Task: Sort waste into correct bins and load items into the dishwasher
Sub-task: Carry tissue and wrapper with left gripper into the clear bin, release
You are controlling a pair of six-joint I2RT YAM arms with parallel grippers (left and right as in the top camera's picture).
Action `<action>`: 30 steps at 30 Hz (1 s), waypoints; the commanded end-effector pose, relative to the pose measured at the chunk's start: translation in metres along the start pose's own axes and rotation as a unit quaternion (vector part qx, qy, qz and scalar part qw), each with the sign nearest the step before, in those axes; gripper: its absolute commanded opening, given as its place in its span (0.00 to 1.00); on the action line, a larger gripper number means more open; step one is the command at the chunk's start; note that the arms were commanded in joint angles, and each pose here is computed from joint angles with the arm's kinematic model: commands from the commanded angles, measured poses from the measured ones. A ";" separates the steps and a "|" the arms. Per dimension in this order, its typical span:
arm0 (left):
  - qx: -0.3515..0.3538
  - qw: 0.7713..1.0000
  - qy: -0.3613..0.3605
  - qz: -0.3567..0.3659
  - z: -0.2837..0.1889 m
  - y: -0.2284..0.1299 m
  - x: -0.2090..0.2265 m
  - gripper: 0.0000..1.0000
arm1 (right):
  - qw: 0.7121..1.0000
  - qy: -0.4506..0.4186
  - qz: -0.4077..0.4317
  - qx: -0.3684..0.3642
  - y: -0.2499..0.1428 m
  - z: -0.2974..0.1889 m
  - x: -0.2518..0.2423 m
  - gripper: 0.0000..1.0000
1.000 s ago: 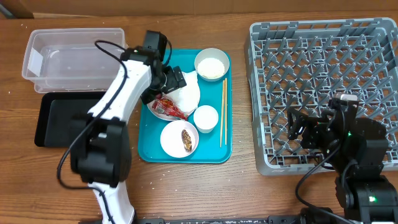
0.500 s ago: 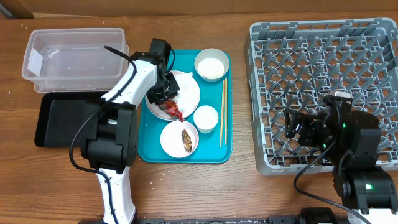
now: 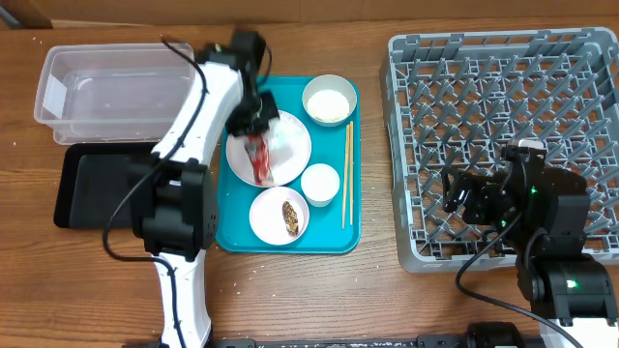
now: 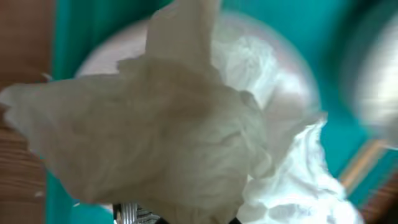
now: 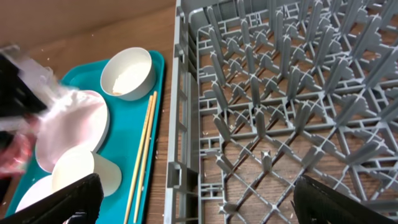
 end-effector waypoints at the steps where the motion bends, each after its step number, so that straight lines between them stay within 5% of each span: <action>1: -0.057 0.996 -0.028 0.055 -0.055 0.011 -0.008 0.04 | 1.000 0.010 -0.006 -0.014 0.007 -0.005 0.005 1.00; 8: -0.105 0.994 -0.022 0.032 -0.104 0.026 0.027 0.04 | 1.000 0.011 -0.006 -0.016 0.008 -0.005 0.005 1.00; 21: -0.186 0.969 0.043 -0.159 -0.124 0.063 0.176 0.04 | 1.000 0.009 -0.004 -0.010 0.008 0.000 0.004 1.00; 30: -0.188 0.940 0.088 -0.269 -0.088 0.081 0.228 0.04 | 1.000 0.002 0.004 0.028 0.006 0.019 0.000 1.00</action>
Point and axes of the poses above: each gripper's point midway between its finger pads, its own z axis out along the fingers, its own x axis along the line the jaws close on, y = z × x, the point moved 10 cm from there along -z, back along the fingers, and after that the axes turned 6 degrees about z, right-handed, at the moved point
